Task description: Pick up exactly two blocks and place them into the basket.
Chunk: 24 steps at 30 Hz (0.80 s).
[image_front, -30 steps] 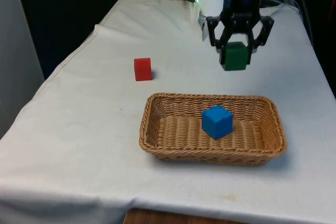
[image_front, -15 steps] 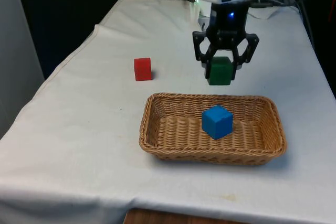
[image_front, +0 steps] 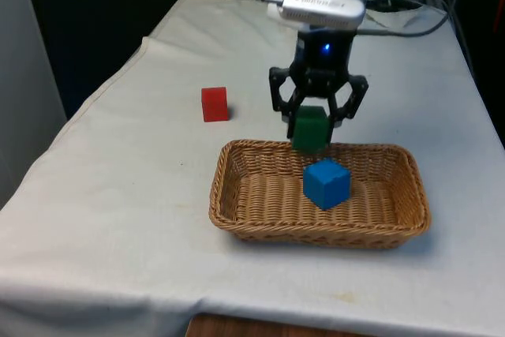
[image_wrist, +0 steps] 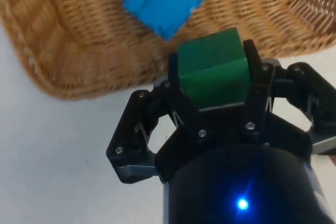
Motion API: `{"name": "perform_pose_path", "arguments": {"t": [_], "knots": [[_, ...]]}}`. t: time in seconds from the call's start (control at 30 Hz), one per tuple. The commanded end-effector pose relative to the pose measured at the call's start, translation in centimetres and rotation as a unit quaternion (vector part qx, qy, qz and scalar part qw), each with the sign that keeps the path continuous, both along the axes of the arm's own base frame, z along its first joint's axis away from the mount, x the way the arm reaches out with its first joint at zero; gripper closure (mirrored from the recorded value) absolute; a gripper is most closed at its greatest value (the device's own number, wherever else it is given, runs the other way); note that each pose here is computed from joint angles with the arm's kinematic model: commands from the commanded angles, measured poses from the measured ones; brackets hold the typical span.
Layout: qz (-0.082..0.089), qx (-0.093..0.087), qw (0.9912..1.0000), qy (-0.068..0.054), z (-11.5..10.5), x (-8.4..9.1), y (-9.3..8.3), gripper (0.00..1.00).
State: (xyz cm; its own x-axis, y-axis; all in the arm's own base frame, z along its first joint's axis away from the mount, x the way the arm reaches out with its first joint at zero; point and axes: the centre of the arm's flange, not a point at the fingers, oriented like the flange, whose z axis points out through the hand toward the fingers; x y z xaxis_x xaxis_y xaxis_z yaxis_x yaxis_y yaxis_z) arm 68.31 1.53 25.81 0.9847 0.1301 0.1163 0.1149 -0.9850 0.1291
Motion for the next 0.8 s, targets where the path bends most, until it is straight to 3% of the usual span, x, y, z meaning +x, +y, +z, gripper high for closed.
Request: {"name": "perform_pose_path", "arguments": {"t": [0.0,0.2,0.27,0.67,0.77], "knots": [[-0.001,0.004,0.99999,0.000,-0.5,0.3,-0.2,0.94],[-0.008,0.001,0.99997,0.000,-2.0,1.5,-1.3,0.94],[-0.009,-0.002,0.99996,-0.001,-2.0,2.2,-2.0,0.99],[-0.012,-0.013,0.99977,-0.012,-1.9,4.2,-4.0,0.98],[-0.012,-0.009,0.99983,-0.010,-2.3,5.1,-4.7,0.98]]}}
